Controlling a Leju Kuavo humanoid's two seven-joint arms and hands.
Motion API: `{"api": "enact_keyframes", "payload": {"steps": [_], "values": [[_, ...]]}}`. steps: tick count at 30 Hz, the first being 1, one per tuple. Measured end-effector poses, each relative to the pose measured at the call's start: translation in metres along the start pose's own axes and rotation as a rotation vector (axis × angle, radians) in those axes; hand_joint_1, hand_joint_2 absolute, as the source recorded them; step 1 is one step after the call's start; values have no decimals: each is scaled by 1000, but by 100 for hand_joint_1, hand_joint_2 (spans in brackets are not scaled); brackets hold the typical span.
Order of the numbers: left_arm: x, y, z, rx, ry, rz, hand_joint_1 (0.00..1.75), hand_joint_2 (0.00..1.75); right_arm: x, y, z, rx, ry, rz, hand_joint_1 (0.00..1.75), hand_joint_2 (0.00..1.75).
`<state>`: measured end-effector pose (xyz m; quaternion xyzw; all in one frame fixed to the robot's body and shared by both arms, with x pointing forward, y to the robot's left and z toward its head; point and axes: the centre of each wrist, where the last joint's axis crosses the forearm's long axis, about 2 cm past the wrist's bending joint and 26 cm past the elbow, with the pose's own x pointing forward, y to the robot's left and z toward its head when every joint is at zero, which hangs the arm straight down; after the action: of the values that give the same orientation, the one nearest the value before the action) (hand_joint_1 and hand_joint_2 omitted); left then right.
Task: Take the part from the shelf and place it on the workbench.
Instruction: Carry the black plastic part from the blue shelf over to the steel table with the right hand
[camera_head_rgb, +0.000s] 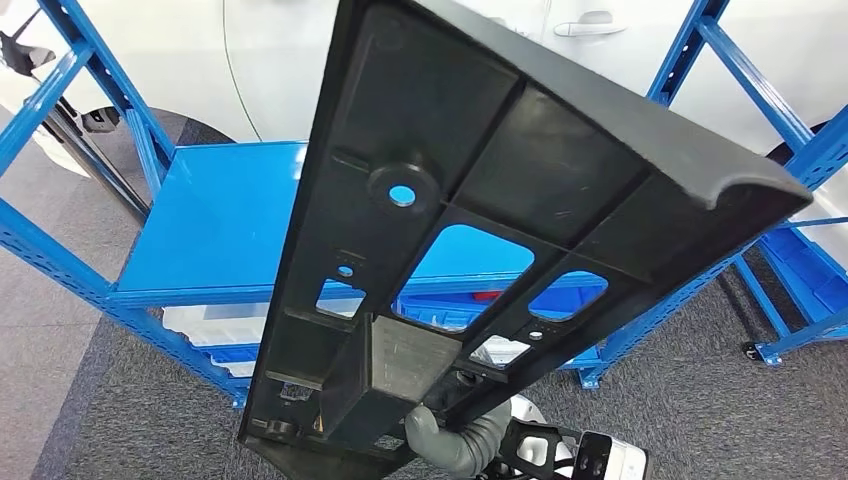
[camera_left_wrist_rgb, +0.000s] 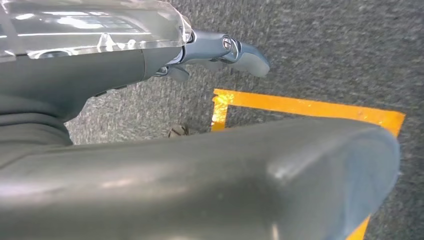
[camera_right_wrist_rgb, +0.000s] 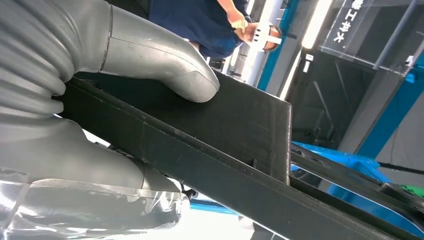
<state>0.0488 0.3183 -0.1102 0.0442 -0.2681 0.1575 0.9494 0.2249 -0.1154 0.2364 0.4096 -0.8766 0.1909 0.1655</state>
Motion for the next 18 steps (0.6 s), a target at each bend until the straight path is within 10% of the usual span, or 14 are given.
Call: {"api": "enact_keyframes", "payload": {"steps": [18], "values": [[-6,-16,3,-32,37,-7,0,0,6,0,25,0,75,31,175,175]]}}
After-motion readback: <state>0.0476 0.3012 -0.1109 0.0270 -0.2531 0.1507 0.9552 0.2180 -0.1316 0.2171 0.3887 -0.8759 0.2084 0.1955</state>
